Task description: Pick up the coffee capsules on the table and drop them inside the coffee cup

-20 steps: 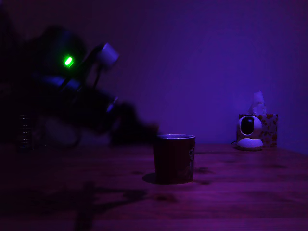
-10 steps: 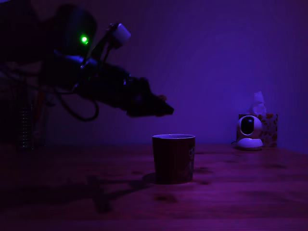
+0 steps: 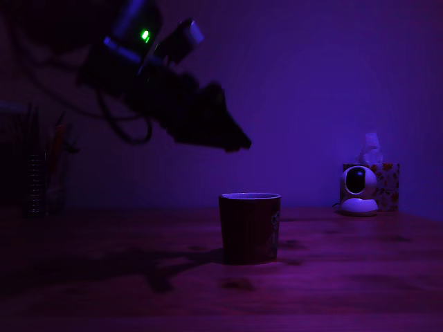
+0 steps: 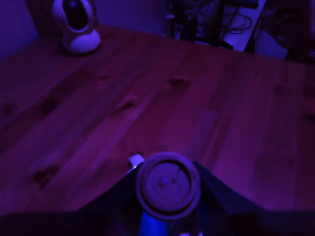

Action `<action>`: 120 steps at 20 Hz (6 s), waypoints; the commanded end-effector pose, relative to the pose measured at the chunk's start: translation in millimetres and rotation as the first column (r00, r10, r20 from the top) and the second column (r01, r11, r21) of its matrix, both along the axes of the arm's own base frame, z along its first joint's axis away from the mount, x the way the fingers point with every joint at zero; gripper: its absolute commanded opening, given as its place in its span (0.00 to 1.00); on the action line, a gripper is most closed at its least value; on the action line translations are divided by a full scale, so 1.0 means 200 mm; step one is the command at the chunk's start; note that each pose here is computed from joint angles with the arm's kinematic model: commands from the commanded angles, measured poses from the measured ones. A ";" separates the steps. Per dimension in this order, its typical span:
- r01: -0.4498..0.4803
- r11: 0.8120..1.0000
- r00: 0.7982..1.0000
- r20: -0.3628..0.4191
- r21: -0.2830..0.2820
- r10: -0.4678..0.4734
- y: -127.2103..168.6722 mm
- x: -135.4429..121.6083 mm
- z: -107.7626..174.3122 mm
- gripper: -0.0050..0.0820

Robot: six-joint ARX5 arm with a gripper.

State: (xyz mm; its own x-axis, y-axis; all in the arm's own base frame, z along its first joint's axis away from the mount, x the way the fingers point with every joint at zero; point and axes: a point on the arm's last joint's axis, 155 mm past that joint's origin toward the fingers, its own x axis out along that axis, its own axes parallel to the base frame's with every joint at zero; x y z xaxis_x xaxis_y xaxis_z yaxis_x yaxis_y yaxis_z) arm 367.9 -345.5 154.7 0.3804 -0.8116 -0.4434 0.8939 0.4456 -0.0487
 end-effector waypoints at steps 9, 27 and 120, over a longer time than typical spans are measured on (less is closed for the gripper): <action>-0.020 0.997 0.984 -0.175 0.068 0.032 -0.01 0.00 0.00 0.24; 0.016 0.967 0.924 -0.374 0.253 0.083 -0.08 0.05 -0.30 0.24; -0.718 0.688 0.687 0.047 -0.108 0.725 1.29 -0.39 0.40 0.04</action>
State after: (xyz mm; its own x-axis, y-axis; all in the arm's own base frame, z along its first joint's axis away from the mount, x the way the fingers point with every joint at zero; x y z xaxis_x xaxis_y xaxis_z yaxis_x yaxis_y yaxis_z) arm 290.3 -89.6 237.9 0.8871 -0.3084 -0.3433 0.3108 0.9492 -0.0494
